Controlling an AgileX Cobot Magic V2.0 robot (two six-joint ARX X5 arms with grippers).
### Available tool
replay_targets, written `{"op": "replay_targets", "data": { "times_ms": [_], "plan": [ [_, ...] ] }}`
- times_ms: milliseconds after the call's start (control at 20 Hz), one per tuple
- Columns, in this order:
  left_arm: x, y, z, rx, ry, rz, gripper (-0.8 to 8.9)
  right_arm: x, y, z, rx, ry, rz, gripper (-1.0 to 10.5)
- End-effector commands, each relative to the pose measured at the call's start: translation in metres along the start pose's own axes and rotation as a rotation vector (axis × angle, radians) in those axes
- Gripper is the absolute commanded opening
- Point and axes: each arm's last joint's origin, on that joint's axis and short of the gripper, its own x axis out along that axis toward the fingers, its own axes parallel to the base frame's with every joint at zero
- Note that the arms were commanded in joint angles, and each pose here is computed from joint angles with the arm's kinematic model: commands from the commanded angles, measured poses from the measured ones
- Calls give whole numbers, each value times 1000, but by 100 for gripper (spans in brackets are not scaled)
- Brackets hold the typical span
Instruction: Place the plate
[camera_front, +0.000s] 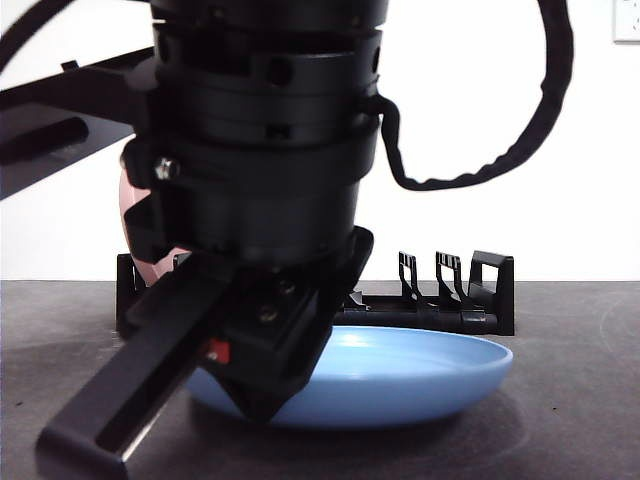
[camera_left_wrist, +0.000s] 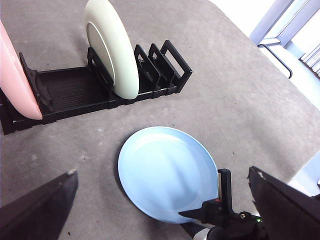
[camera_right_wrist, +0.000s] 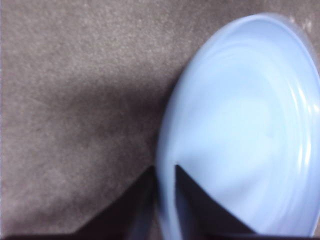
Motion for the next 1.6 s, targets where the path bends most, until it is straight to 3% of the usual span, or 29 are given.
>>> {"op": "replay_targets", "data": {
  "times_ms": [50,200,300,550,700,800,1050,1200,1450,1600],
  "plan": [
    [-2,-2,4,23,-16,-3,562,0,7,2,-21,-5,-1,135],
    [-2,-2,4,24,-16,-3,562,-8,3,4,9,22,-2,304],
    [-2,-2,4,24,-16,-3,562,-21,-4,10,56,20,23,352],
    [-2,-2,4,23,-16,-2,562,-74,-43,26,254,-109,292,393],
    [-2,-2,4,24,-16,-2,562,-107,-85,22,380,-195,471,393],
    [-2,-2,4,24,-17,-3,562,-126,-114,14,457,-274,540,393],
    [-1,-2,5,20,-20,1,562,-157,-182,-27,626,-429,551,393],
    [10,4,12,-58,-17,28,562,-178,-212,-64,704,-499,511,393],
    [46,21,27,-149,119,120,562,-212,-224,-121,803,-530,372,393],
    [69,31,49,-147,205,259,562,-229,-218,-144,839,-559,338,393]
  ]
}}
